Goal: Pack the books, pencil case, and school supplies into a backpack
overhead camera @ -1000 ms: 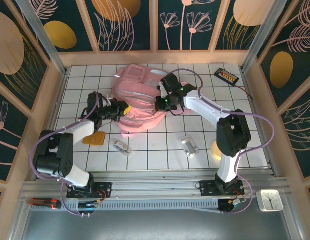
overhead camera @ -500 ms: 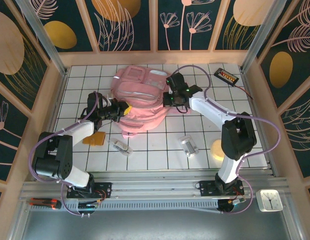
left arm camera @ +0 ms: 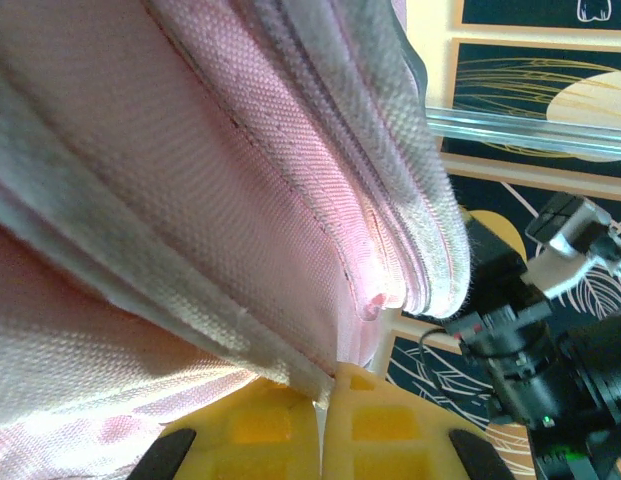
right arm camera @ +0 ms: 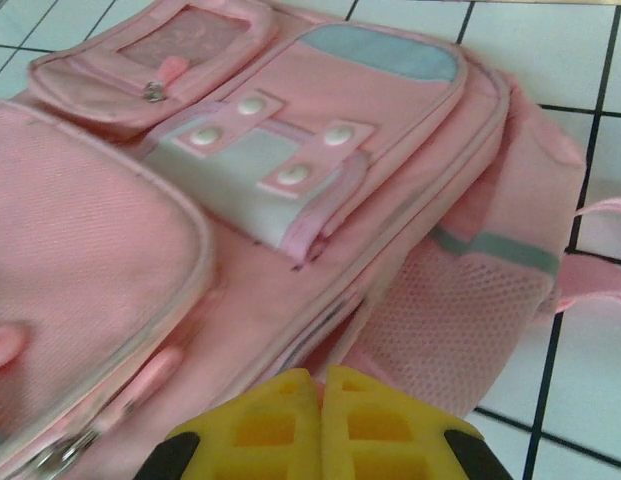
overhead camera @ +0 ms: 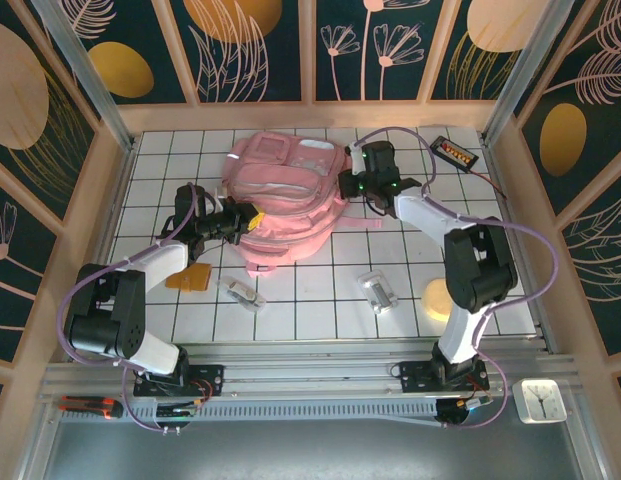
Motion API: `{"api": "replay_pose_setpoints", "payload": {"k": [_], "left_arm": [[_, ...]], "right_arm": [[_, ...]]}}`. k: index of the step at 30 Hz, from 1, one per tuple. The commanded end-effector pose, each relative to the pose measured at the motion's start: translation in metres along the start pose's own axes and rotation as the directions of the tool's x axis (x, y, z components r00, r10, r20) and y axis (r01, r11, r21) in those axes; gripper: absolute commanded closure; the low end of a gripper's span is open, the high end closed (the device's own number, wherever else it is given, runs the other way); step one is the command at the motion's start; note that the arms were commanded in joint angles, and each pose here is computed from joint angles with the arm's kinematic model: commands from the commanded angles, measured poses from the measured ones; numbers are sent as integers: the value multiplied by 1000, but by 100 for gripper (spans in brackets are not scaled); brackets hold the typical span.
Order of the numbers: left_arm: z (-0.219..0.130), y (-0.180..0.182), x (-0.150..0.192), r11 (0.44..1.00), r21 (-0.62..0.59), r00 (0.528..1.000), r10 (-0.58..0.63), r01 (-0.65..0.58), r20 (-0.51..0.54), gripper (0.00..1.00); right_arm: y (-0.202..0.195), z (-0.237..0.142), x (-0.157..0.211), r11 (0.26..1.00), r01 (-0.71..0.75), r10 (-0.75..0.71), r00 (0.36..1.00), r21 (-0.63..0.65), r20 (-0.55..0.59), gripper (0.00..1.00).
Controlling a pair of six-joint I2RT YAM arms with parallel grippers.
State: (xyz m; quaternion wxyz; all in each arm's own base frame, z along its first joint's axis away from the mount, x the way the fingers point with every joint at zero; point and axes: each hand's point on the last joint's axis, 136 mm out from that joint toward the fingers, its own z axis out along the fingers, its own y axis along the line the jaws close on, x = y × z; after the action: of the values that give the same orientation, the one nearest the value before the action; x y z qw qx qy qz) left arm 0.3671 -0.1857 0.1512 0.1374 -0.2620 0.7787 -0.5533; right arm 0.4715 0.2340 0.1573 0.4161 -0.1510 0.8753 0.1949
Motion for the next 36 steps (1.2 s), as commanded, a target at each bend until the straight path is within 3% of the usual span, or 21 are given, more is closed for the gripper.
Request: {"api": "replay_pose_setpoints", "payload": {"k": [1, 6, 16, 17, 18, 19, 20, 21, 23, 29, 33, 36], "left_arm": [[-7, -9, -1, 999, 24, 1000, 24, -24, -6, 100], [-6, -7, -3, 1000, 19, 1000, 19, -19, -5, 100], [-5, -5, -6, 1000, 17, 1000, 16, -16, 4, 100], [-5, -7, -7, 1000, 22, 1000, 19, -19, 4, 100], [-5, -10, -7, 999, 32, 1000, 22, -22, 4, 100], [-5, -13, -7, 999, 41, 1000, 25, -25, 5, 100], [-5, -16, -8, 998, 51, 1000, 29, -29, 8, 100], [-5, -20, -9, 997, 61, 999, 37, -38, 10, 95], [-6, -27, -9, 996, 73, 998, 56, -56, 9, 76], [-15, -46, -5, 985, 72, 988, 154, -155, 14, 1], [-25, -51, 1, 975, 55, 976, 215, -216, 25, 1], [-35, -50, -1, 950, -31, 948, 313, -312, 56, 1]], "right_arm": [[-52, -3, -56, 987, -1, -27, 985, 162, 170, 100], [-76, 4, -67, 973, -32, -8, 985, 227, 175, 100], [-88, 7, -69, 977, -84, 51, 985, 197, 167, 100], [-87, 6, -70, 980, -96, 67, 984, 173, 166, 94], [-85, 5, -71, 984, -110, 86, 983, 140, 165, 80], [-83, 4, -73, 986, -127, 109, 981, 106, 163, 63], [-82, 0, -76, 985, -153, 138, 977, 83, 165, 39], [-83, -5, -79, 981, -179, 164, 972, 76, 168, 21], [-80, -20, -87, 978, -194, 177, 966, 78, 186, 2], [-62, -77, -103, 958, -275, 247, 939, 88, 240, 1], [-40, -106, -91, 915, -402, 400, 894, -31, 203, 1], [-12, -110, -73, 869, -474, 486, 872, -141, 60, 1]]}}
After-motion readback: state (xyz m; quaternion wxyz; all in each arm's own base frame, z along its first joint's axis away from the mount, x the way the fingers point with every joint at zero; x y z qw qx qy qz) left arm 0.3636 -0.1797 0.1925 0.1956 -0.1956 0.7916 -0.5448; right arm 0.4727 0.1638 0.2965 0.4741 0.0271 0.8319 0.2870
